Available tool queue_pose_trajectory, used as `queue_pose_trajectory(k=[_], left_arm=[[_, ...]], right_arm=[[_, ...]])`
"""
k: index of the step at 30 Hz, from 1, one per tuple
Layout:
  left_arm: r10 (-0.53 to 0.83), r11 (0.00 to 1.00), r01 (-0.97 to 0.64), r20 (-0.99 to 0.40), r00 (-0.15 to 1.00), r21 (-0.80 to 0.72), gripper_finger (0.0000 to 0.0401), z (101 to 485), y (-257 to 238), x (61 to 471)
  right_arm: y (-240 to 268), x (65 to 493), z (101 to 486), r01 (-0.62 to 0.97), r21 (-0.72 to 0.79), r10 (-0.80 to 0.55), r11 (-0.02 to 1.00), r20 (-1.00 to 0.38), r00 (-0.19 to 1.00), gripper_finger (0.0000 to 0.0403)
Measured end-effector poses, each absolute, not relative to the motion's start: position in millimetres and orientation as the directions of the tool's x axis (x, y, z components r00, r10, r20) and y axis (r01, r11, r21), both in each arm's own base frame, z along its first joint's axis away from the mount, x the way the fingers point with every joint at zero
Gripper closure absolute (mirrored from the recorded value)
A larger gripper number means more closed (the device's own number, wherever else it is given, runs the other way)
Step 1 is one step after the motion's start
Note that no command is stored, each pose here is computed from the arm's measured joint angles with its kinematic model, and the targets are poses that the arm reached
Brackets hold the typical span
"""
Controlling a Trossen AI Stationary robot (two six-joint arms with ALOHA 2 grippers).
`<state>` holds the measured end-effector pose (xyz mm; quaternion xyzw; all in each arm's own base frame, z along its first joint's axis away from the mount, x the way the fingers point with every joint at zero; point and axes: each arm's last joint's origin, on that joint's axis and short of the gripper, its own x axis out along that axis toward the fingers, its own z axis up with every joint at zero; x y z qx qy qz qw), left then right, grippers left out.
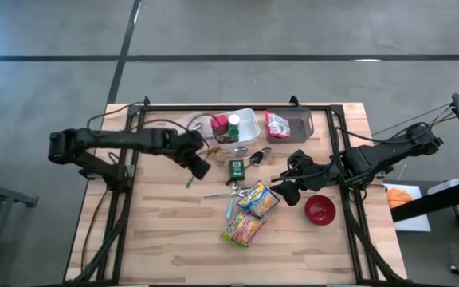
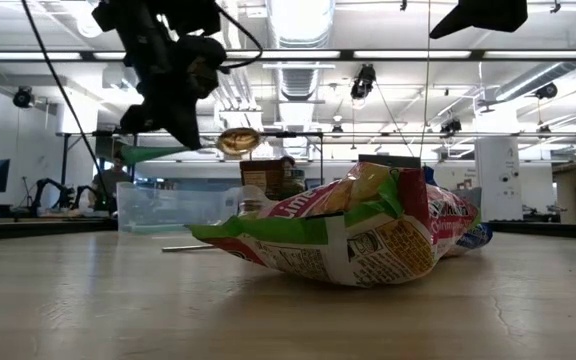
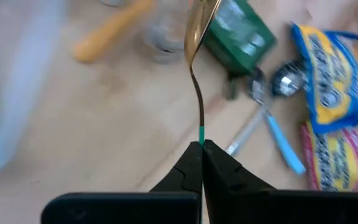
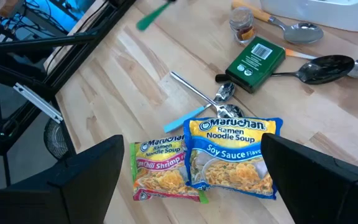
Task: Pick & Place Food Item
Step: Put the green spoon into the transparent bin
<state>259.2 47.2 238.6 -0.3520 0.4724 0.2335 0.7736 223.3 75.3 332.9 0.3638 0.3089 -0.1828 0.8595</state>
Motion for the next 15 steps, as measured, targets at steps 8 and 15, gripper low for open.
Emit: queue_pose_trajectory(k=[8, 15], left_arm=[[0.112, 0.592, -0.754, -0.897, 0.426, -0.284, 0.0401, 255, 82, 229], [0.169, 0.565, -0.794, -0.910, 0.379, -0.225, 0.0401, 257, 117, 207]], right_arm=[[75, 223, 333, 0.536, 0.506, -0.090, 0.675, -0.665, 0.741, 0.0029], [75, 223, 333, 0.532, 0.500, -0.090, 0.683, -0.665, 0.741, 0.0029]])
